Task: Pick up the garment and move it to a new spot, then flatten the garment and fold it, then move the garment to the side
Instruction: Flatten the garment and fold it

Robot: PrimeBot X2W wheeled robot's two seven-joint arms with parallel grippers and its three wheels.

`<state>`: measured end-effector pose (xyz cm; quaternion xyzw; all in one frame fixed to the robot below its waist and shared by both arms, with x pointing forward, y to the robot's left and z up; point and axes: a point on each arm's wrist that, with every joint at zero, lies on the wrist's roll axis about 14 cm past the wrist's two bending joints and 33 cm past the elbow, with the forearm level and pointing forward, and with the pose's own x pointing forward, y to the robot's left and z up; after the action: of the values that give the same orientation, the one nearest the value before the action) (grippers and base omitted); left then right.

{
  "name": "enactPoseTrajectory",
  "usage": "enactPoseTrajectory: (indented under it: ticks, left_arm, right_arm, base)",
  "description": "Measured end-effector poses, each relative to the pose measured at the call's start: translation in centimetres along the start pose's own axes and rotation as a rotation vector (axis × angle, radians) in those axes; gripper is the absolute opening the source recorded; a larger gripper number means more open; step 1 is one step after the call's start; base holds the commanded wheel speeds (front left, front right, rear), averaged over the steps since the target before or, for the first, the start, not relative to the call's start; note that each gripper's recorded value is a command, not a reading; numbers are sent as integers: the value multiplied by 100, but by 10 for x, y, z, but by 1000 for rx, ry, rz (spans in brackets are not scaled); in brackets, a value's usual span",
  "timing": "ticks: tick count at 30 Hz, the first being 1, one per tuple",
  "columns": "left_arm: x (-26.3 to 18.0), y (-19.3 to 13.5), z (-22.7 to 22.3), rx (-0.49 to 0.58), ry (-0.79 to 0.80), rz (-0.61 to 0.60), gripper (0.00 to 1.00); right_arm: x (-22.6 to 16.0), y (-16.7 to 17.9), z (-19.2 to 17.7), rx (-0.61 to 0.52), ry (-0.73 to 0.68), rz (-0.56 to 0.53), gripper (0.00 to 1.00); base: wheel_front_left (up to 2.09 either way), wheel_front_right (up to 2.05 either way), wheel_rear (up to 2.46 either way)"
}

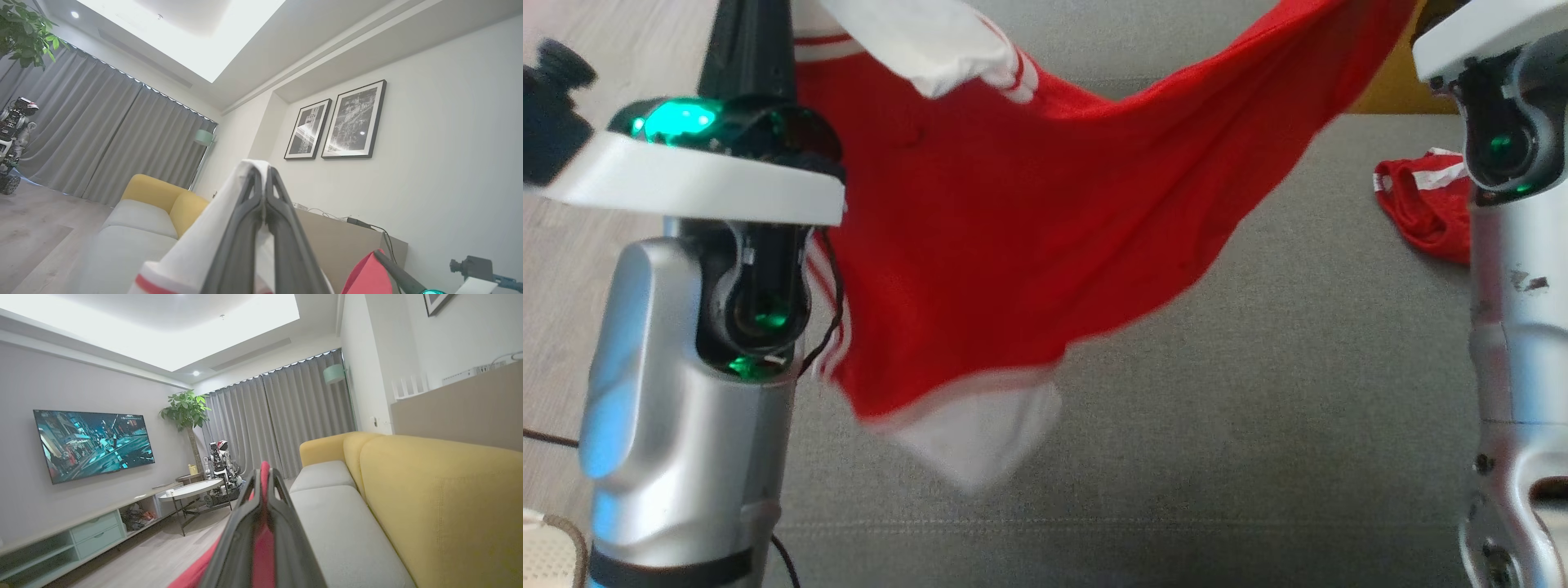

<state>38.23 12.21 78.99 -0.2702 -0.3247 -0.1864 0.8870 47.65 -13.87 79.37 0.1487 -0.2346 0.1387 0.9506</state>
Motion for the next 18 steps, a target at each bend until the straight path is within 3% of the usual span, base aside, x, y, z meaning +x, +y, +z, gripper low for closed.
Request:
enactPoseTrajectory:
  ticks: [4,10,15,18]
  left_arm:
    - [3,-10,11,-3,-4,-4,0]
    - [2,5,-4,26,88,37,0]
    - [8,35,-44,15,233,96,0]
    - [35,56,-58,16,261,118,0]
  right_arm:
    - [-3,-4,-3,73,54,-29,0]
    - [-7,-21,-19,153,135,-84,0]
    - [0,-37,-63,210,276,-120,0]
    - [30,-36,-73,213,300,-105,0]
  base:
    - [0,0,0]
    - [0,0,0]
    - [0,0,0]
    - [0,0,0]
